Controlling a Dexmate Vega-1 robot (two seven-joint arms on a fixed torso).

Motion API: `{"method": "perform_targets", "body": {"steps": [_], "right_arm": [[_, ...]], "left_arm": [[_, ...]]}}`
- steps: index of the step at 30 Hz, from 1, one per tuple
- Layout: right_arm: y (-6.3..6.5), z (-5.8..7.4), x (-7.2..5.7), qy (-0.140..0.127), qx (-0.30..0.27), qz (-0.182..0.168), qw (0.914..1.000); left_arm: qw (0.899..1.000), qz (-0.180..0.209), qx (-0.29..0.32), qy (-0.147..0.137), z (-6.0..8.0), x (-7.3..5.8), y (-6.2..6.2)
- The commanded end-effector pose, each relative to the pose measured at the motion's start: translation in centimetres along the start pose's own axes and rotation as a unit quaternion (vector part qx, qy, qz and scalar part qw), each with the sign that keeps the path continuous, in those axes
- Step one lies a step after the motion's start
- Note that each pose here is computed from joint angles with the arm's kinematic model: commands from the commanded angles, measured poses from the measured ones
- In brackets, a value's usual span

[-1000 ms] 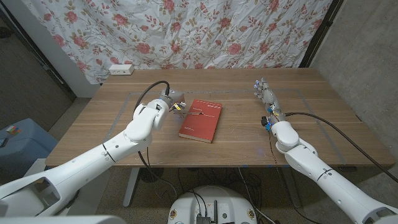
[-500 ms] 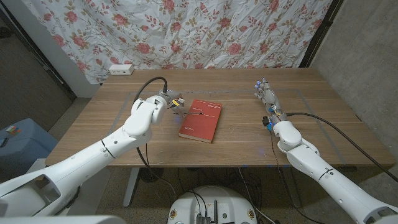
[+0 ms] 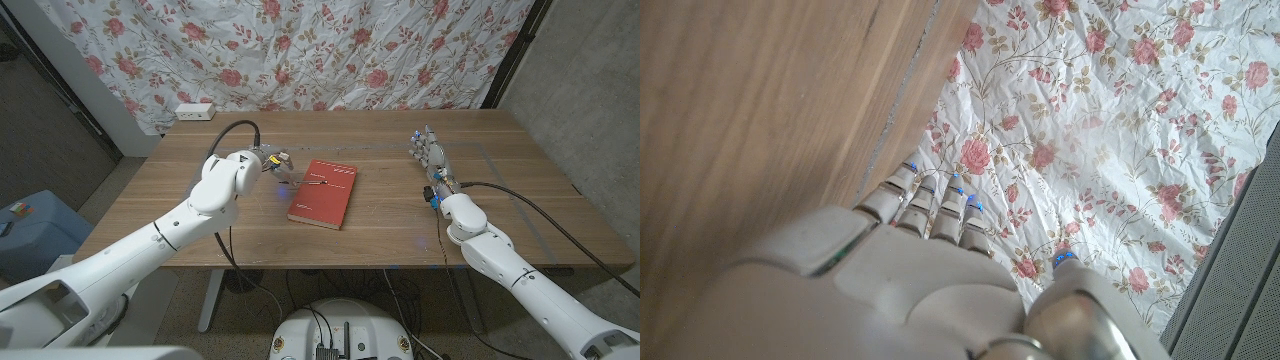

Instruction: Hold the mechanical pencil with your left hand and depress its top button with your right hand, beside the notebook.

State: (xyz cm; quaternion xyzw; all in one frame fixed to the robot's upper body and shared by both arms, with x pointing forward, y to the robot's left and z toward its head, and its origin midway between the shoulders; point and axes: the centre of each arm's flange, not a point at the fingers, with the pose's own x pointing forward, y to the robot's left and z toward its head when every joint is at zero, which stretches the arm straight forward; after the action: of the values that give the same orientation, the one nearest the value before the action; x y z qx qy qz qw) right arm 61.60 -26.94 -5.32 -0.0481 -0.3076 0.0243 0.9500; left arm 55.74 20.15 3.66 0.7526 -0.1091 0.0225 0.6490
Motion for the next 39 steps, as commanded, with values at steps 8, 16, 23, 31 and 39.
{"method": "perform_targets", "body": {"steps": [8,16,23,31,39], "right_arm": [[0.9,-0.6,0.3,-0.007,0.040,0.013,0.9991],[1.5,-0.7,0.5,-0.007,0.034,0.026,0.9991],[1.6,-0.9,0.8,-0.008,0.036,0.030,0.9989],[1.8,-1.0,1.1,-0.013,0.040,0.028,0.9987],[1.9,-0.9,1.3,-0.015,0.043,0.022,0.9987]], "left_arm": [[0.992,0.050,-0.119,0.003,-3.1,-0.1,-0.9],[0.986,0.070,-0.153,0.004,-3.9,0.6,-1.7],[0.976,0.085,-0.201,0.003,-4.8,1.0,-2.4],[0.960,0.109,-0.259,-0.001,-5.9,1.5,-3.3],[0.936,0.140,-0.323,0.002,-6.5,1.9,-4.4]]}}
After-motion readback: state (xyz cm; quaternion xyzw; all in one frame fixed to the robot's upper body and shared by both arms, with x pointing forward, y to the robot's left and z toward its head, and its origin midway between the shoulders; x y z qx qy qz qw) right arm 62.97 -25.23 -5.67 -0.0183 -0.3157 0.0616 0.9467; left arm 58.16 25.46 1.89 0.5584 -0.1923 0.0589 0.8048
